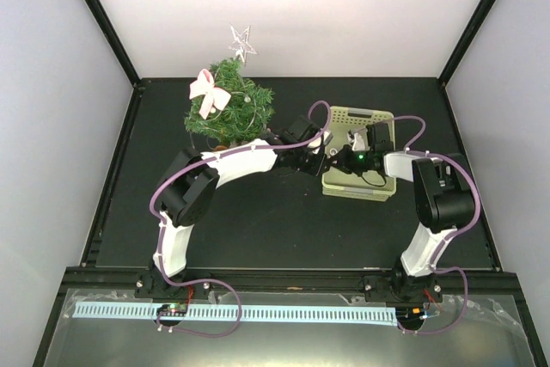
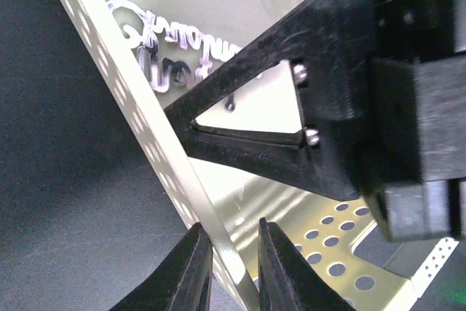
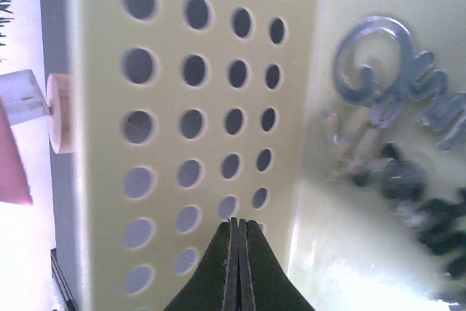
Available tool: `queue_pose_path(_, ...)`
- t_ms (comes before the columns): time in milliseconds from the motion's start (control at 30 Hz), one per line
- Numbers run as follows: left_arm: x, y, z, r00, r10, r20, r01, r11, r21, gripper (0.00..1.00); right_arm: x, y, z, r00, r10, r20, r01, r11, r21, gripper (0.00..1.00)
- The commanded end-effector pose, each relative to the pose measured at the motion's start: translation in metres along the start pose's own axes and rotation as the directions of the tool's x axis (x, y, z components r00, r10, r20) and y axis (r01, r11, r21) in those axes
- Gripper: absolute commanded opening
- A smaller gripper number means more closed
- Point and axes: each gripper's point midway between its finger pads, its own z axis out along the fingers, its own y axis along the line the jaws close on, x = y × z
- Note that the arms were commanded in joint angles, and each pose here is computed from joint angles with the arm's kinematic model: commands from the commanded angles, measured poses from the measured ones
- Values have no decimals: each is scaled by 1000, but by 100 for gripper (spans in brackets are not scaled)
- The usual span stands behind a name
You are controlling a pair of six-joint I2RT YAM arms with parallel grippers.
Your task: Decorate the small christmas tree
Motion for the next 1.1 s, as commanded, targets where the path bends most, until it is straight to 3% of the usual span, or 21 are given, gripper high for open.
queue_pose_path(0,-14,-21,-14,998,47,46,-49,998,37,18,-15,17,-18,995,-77,57,75,996,38,1)
queue_pose_path(200,-15,-22,-15,998,48,50,-50,998,39,18,-14,-6,-32,994,-95,44,83,971,226,3)
queue_pose_path(267,-14,-22,-15,998,48,49,-50,998,38,18,-22,-20,-46,989,-135,55,107,927,359,24)
queue_pose_path(333,-14,-22,-15,998,46,48,-48,998,40,18,-29,-28,-59,985,-161,56,118,883,454,37)
queue_pose_path(500,-14,-22,-12,998,42,47,-44,998,45,18,-41,-24,-64,953,-294,-78,293,818,496,60)
queue_pose_path(600,-13,-24,-11,998,42,44,-44,998,55,18,-49,-21,-65,920,-356,-162,388,778,494,64)
queue_pose_path(700,-13,-23,-11,998,49,41,-51,998,49,18,-46,-20,-57,871,-417,-259,491,754,436,65)
queue_pose_path(867,-13,-22,-12,997,58,41,-60,997,46,18,-41,-24,-56,745,-556,-368,667,637,387,68)
queue_pose_path(1067,-15,-24,-12,997,59,49,-62,997,54,18,-34,-8,-45,582,-709,-398,813,518,267,73)
